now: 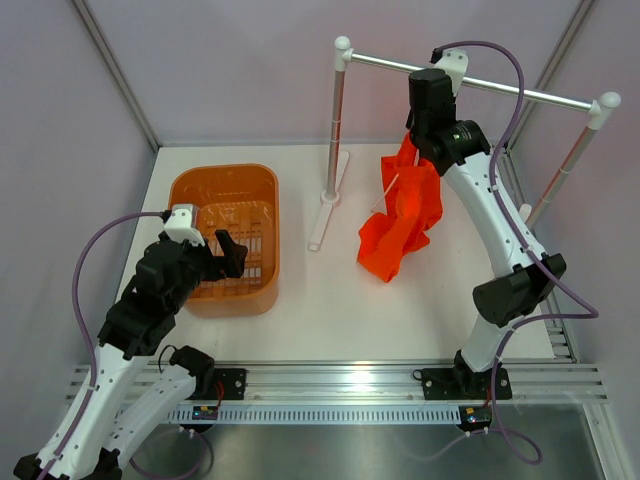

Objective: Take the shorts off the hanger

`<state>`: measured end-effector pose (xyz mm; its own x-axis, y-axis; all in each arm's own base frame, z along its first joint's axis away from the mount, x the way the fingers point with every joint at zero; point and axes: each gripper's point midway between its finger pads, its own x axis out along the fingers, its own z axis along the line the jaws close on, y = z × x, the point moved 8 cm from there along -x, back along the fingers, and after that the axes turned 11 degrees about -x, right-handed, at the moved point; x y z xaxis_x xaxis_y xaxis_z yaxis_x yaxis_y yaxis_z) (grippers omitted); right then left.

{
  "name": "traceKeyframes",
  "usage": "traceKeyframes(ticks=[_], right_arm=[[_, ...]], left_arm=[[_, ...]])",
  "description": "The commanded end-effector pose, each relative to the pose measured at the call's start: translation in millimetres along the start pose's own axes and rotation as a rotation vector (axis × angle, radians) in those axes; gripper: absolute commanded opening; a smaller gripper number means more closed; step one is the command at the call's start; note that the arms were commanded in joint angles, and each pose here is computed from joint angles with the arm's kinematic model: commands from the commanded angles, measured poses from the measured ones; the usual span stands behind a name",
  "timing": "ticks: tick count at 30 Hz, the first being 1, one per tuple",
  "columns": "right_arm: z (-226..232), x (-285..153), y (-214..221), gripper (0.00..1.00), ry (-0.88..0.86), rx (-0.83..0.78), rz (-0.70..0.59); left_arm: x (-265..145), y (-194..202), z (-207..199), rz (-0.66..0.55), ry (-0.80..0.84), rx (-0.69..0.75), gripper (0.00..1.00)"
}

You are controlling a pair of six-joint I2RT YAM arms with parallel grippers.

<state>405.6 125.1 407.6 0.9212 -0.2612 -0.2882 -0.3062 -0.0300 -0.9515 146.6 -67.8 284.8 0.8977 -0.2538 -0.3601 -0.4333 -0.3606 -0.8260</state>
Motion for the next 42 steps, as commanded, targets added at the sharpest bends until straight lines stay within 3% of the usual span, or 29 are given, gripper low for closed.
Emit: traceKeyframes(ticks=[1,3,24,42], right_arm=[[-4,-3,-19,0.06,0.032,0.018,-0.066],[-6,-5,-22,0.00,0.044,0.010,-0.072],[-35,-66,-60,0.00,-0.114,0.039,-0.160],[-51,-119,-34,0.00,-0.323,0.045,-0.070]], left_arm=[[-4,-10,-7,-0.052,0.052,-0.004,0.99],[-4,-10,-7,-0.053,0.050,-0.004,0.99],[-4,-11,-7,-0.056,0.050,-0.001,0.99],[-1,-13,-17,-0.038,0.132,0.026,0.99]])
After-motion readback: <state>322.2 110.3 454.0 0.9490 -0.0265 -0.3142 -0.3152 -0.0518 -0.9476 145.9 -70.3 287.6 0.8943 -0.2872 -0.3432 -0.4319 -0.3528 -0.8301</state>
